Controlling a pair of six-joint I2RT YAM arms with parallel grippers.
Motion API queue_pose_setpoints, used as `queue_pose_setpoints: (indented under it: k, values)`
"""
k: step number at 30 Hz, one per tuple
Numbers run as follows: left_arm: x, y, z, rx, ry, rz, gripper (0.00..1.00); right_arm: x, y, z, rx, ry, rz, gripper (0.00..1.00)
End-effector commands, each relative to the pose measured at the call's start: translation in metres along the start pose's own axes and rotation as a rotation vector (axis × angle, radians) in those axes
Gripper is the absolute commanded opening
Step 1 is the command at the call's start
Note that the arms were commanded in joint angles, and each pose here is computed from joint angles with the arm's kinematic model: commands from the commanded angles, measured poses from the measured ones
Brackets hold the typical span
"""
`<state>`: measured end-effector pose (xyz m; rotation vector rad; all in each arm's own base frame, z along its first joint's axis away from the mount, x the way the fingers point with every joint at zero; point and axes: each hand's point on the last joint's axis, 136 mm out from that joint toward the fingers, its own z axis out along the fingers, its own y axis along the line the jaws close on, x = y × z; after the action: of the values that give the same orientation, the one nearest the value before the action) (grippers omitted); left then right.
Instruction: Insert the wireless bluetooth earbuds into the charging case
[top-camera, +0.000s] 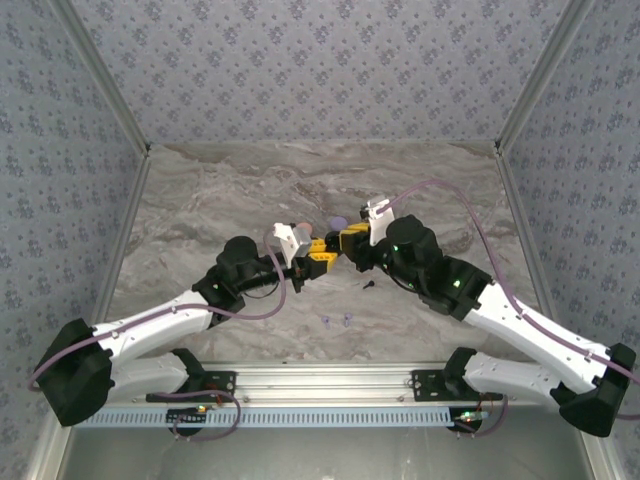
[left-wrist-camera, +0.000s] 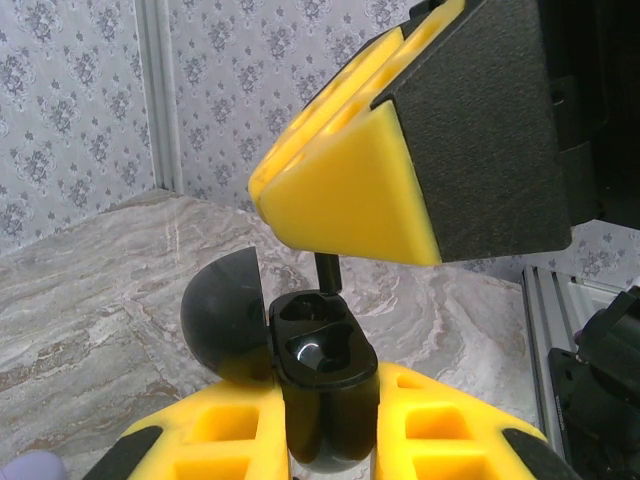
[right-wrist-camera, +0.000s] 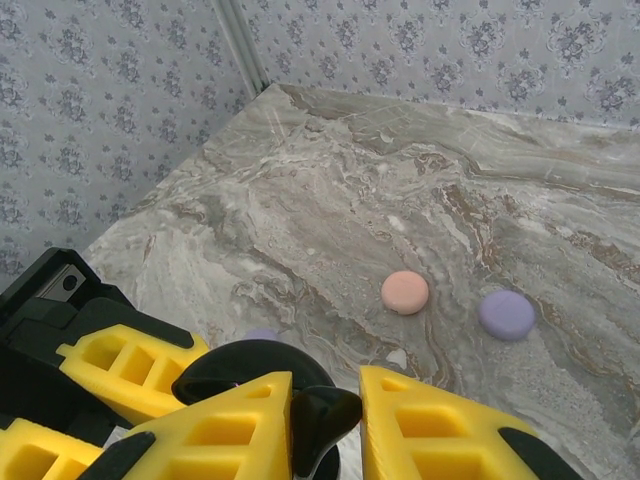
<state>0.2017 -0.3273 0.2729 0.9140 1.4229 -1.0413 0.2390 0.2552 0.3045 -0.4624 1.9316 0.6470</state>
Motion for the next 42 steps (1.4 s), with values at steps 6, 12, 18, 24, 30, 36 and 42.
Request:
queue_pose_setpoints:
  k: [6,12,18,24,30,36,42]
  values:
    - [-0.025,-0.011,0.0,0.041,-0.068,0.03,0.07,-0.012,0.007,0.0,-0.014,-0.028,-0.01,0.24]
    - [-0.025,-0.01,-0.001,0.037,-0.07,0.031,0.07,-0.006,0.01,0.005,-0.031,-0.003,-0.003,0.24]
    - [-0.025,-0.009,-0.002,0.027,-0.072,0.03,0.07,-0.002,0.013,0.005,-0.049,0.019,0.003,0.24]
    - [-0.026,-0.008,-0.003,0.017,-0.077,0.032,0.07,0.003,0.017,0.002,-0.074,0.047,0.021,0.25]
    - [-0.025,-0.007,-0.003,0.014,-0.077,0.032,0.07,0.008,0.014,0.001,-0.065,0.068,0.032,0.25]
    - [-0.024,-0.009,-0.003,0.023,-0.074,0.038,0.07,0.008,0.017,0.003,-0.075,0.086,0.047,0.25]
    - [-0.026,-0.01,-0.003,0.029,-0.084,0.047,0.07,0.013,0.018,0.008,-0.075,0.113,0.059,0.25]
